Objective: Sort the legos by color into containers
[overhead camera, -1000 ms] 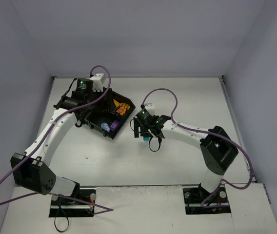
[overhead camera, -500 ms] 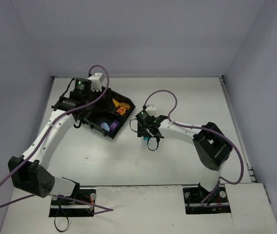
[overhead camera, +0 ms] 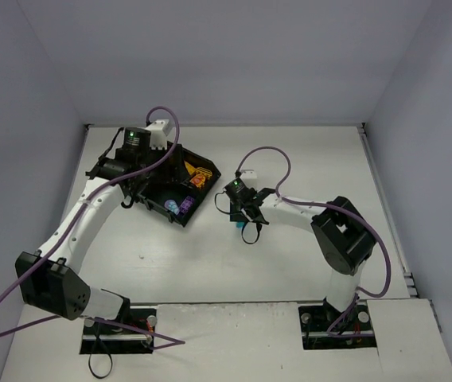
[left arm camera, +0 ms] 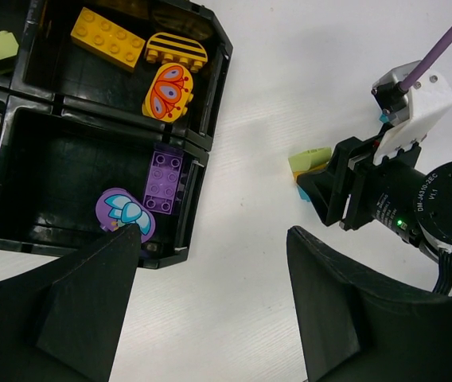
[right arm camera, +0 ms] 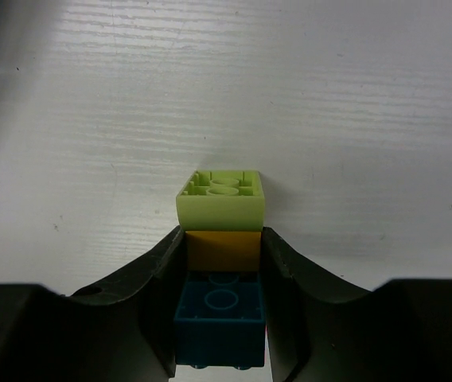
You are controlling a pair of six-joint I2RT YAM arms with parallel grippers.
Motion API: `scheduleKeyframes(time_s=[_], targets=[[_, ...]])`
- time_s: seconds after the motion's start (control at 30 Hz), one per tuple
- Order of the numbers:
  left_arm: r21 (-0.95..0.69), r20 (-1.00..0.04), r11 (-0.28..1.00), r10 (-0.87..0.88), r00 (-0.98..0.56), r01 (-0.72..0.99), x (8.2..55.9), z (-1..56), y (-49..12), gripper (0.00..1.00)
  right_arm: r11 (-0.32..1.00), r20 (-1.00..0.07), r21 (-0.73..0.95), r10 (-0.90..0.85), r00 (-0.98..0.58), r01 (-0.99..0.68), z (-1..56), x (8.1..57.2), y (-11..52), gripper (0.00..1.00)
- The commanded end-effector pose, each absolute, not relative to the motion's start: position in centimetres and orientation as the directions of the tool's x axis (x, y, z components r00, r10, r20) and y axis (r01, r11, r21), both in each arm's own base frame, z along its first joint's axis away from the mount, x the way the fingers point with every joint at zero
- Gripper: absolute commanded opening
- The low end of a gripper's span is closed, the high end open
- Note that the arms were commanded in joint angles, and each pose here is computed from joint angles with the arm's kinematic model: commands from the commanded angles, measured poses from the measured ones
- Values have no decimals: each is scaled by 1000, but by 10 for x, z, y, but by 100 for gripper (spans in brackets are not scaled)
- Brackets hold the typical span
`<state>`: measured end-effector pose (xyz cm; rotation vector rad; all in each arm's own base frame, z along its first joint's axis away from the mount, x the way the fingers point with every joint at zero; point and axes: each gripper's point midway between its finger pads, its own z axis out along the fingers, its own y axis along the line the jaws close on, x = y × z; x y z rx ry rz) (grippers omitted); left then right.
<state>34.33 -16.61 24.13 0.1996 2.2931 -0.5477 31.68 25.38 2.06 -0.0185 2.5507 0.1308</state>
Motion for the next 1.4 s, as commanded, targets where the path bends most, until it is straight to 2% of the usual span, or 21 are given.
scheduleKeyframes(time_s=[0.0,0.03,0.13,0.27,0.3,0.37,0.4,0.5,0.6,0.93,1.1,1.37], targets=[[-350,-752,873,-45,-658,340,350,266,-176,68,996,-595,74,1,-804,-54,27,326,247,26],[-353,-753,871,-47,-657,342,351,267,-176,68,994,-602,62,-30,-798,-85,28,325,245,23],[-369,-750,858,-47,-660,358,351,269,-181,68,979,-662,56,-112,-741,-198,45,331,250,0],[-419,-739,812,-46,-672,405,349,272,-195,68,927,-780,33,-210,-589,-375,84,335,257,0],[-446,-732,785,-43,-680,430,345,275,-201,68,908,-846,48,-185,-500,-417,115,341,265,0],[-485,-719,749,-47,-693,452,343,279,-211,68,857,-884,-29,-262,-388,-514,129,336,264,0],[-504,-712,730,-47,-701,463,341,281,-215,68,824,-928,-20,-226,-296,-566,160,334,273,0],[-575,-687,648,-51,-725,499,334,291,-232,68,729,-963,-102,-244,-117,-677,195,323,282,0],[-631,-672,558,-47,-739,539,328,301,-247,68,665,-967,-169,-256,-10,-727,218,317,285,3],[-707,-643,432,-62,-764,560,323,320,-277,68,565,-960,-249,-253,122,-787,248,309,298,7],[-736,-591,419,-16,-806,532,321,302,-287,69,528,-958,-262,-246,149,-808,253,307,301,7],[-732,-577,409,55,-815,546,312,289,-296,69,514,-959,-257,-243,148,-818,252,308,298,8]])
